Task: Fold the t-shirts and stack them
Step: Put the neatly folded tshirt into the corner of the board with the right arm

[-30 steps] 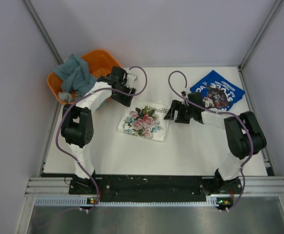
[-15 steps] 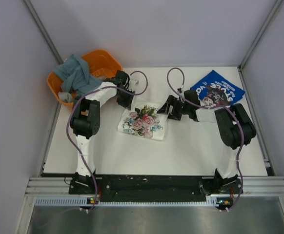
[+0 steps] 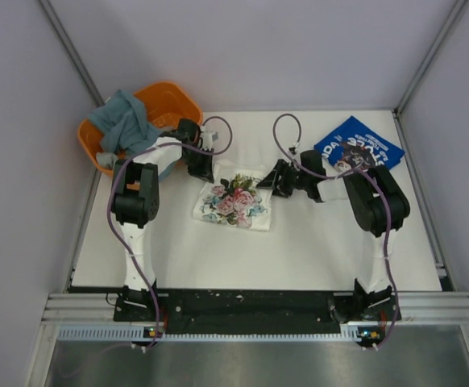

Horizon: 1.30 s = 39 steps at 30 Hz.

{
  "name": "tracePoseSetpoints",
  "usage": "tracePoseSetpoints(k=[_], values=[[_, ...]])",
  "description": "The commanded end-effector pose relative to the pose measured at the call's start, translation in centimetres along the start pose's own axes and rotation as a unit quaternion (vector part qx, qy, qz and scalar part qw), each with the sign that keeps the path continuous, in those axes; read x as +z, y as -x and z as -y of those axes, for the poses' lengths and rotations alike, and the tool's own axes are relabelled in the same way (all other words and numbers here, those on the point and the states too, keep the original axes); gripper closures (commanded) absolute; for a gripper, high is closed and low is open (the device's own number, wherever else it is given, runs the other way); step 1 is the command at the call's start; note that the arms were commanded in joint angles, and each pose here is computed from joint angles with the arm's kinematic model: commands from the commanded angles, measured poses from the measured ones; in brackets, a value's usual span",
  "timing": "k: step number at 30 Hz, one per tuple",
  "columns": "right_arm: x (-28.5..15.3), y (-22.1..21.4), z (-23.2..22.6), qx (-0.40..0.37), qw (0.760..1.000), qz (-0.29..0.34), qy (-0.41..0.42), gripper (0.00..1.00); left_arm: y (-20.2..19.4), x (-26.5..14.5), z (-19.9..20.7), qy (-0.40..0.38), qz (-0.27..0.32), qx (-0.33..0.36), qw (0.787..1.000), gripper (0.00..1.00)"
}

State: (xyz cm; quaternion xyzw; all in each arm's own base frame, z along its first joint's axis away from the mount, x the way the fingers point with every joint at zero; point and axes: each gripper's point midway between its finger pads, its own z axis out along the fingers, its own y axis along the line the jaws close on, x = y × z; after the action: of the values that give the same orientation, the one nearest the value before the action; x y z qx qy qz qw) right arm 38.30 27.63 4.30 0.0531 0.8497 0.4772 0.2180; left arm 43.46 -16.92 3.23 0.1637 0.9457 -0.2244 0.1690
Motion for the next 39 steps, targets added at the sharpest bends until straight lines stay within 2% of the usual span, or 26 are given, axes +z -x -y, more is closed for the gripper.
tracePoseSetpoints(k=[1,9,12,15,18,19,20,21,22,23,32,35,39], values=[[1.8,-2.7,1.4,0.020,0.999,-0.040,-0.010,0.56,-0.8,0.1,0.8,-0.023,-0.009,-0.008,1.000,1.00],[1.4,-1.9,0.6,-0.002,0.999,-0.033,-0.007,1.00,-0.5,-0.5,-0.1,-0.007,-0.001,0.001,1.000,1.00],[0.8,-1.8,0.7,-0.009,0.999,-0.027,-0.020,1.00,-0.1,-1.1,-0.1,0.000,0.003,0.011,1.000,0.97],[-0.3,-1.3,1.1,-0.023,0.998,-0.015,-0.052,1.00,0.5,-2.0,-0.4,0.016,0.012,0.020,1.000,0.70],[-1.7,-0.3,1.0,-0.038,0.996,0.008,-0.077,1.00,1.4,-3.3,-0.1,0.026,0.025,0.032,0.999,0.53],[-2.2,-0.1,1.1,-0.043,0.995,0.015,-0.086,1.00,1.8,-3.8,0.1,0.027,0.031,0.038,0.998,0.39],[-2.7,0.2,1.0,-0.050,0.994,0.021,-0.092,1.00,2.1,-4.3,0.4,0.025,0.035,0.046,0.998,0.34],[-3.2,0.5,1.1,-0.055,0.993,0.026,-0.101,1.00,2.3,-4.7,0.6,0.022,0.039,0.055,0.997,0.23],[-3.5,0.7,1.2,-0.061,0.992,0.029,-0.109,1.00,2.5,-5.1,0.8,0.021,0.042,0.063,0.997,0.20],[-3.8,1.0,1.3,-0.067,0.991,0.031,-0.116,1.00,2.5,-5.4,1.0,0.021,0.041,0.069,0.997,0.02],[-6.0,2.6,2.4,-0.093,0.982,0.037,-0.158,1.00,2.4,-7.6,1.8,0.026,0.044,0.099,0.994,0.01],[-5.9,0.2,2.7,-0.068,0.986,-0.003,-0.149,1.00,2.4,-7.4,1.9,0.026,0.043,0.102,0.994,0.01],[-6.5,-2.9,2.9,-0.061,0.985,-0.020,-0.161,1.00,2.2,-6.2,3.3,0.012,0.035,0.114,0.993,0.01]])
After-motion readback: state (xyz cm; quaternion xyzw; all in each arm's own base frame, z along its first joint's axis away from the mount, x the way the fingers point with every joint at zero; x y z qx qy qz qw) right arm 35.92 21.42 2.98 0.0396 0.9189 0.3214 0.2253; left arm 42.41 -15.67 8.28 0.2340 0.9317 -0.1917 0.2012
